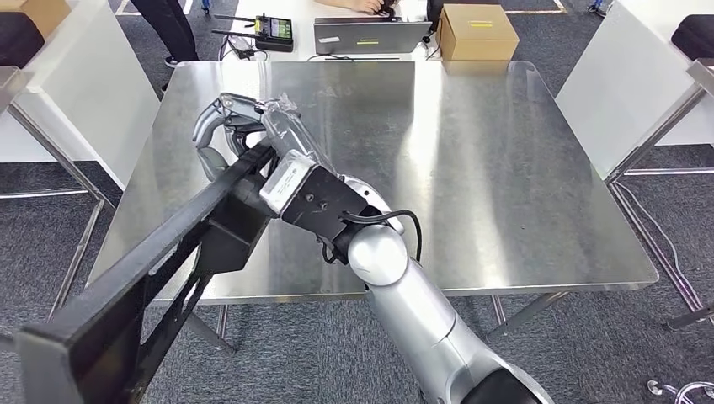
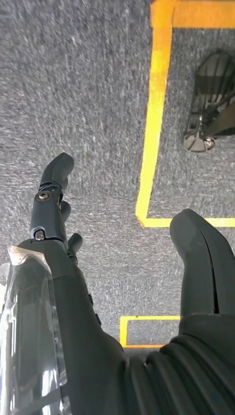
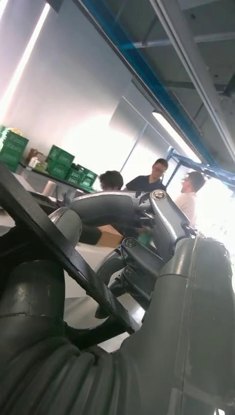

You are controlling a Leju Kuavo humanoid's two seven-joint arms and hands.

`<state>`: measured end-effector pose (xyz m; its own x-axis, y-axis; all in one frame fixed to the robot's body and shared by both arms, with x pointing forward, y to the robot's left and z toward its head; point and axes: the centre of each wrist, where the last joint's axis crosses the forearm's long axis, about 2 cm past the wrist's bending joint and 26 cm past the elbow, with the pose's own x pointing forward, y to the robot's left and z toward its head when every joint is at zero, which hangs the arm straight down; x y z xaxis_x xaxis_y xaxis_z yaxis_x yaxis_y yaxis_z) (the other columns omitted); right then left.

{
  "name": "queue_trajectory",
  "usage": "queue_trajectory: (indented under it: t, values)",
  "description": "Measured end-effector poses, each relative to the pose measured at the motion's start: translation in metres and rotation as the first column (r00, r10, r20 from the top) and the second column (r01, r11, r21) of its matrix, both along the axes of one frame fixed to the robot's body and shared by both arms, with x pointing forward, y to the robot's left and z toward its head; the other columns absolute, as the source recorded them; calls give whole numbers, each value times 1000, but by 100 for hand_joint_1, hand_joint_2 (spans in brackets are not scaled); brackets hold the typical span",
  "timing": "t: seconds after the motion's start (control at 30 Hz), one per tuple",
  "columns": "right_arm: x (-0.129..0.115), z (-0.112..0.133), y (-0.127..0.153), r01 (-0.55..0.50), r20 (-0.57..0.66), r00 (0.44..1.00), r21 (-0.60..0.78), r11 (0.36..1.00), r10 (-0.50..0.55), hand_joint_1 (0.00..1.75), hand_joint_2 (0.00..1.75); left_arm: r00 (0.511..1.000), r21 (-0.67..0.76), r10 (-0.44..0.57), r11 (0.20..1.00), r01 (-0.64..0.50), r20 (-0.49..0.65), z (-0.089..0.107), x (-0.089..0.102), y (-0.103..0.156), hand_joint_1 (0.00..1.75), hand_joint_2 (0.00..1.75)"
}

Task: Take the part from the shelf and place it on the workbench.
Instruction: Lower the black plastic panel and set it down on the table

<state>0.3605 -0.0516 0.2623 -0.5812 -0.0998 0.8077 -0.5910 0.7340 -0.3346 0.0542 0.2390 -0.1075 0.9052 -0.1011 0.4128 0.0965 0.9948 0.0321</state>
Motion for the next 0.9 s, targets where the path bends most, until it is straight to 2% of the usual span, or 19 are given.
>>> queue_trajectory:
  t: [0.3,0.57,0.77,0.9]
  values:
    - [3,3,3,107,32,994,-70,992,-105,175,175,1000,18,-5,1000,5,-3,0,1,-2,0,175]
    - [16,4,6,295,150,951,-190,936,-270,175,175,1000,22,-6,1000,6,-8,1,2,-2,0,175]
    - [39,-10,-1,543,325,835,-356,760,-444,175,175,1000,29,-20,999,21,-18,1,2,-5,0,175]
    - [54,-29,-17,634,377,773,-501,589,-511,175,175,999,34,-34,999,35,-30,1,1,-7,0,175]
